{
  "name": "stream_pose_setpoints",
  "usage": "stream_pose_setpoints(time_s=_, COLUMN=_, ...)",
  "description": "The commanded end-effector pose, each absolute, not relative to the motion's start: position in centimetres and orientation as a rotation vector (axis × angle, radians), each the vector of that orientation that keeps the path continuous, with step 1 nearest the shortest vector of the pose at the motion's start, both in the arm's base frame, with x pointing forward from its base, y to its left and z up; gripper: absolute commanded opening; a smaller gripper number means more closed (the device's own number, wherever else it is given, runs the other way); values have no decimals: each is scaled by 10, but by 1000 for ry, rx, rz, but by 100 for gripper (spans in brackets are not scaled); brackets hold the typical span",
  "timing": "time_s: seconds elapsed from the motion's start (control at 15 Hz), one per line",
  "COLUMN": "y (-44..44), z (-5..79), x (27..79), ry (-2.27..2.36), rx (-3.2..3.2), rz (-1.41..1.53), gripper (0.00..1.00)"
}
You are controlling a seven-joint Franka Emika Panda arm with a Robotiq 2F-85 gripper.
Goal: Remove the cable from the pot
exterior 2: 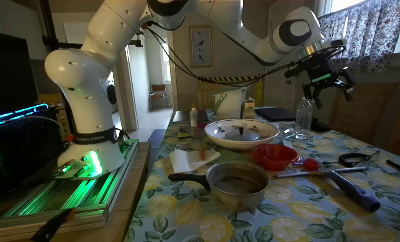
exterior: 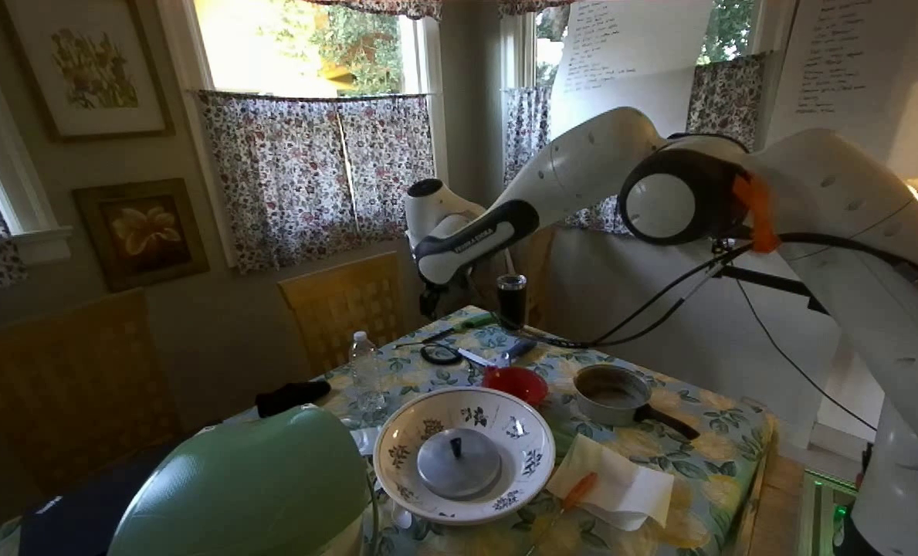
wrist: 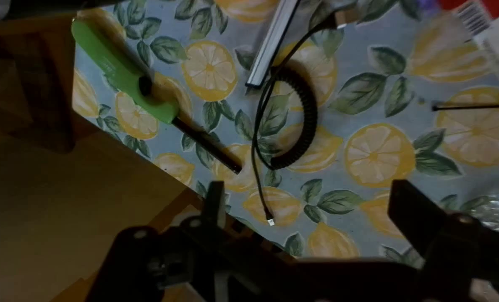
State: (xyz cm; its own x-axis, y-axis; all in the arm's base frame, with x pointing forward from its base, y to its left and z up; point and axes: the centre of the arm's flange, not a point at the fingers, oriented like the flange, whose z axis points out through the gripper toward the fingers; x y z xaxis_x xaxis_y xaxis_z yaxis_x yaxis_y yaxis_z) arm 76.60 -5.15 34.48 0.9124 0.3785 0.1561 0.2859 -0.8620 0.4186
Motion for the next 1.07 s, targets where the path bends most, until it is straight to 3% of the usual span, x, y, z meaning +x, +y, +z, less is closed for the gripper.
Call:
stream_pose_setpoints(time_s=0.0, y=-44, z=404, x=738, ry=481, rx=2845, rz=143, gripper=100)
stream_pose_setpoints(time_s=0.33, y=-43, z=455, x=696, ry=295, rx=3105, rz=84, gripper=100)
stream_pose_setpoints(time_s=0.8, y=-58, z=458, x=643, ry=97, rx=3200, rz=126, gripper=100)
stream_pose_setpoints(time_s=0.87, y=-60, z=463, x=677, ry=156, rx=3178, rz=81, gripper=100)
stream_pose_setpoints(time_s=1.0, y=-61, z=461, x=669, ry=137, rx=3176, rz=92, gripper=100)
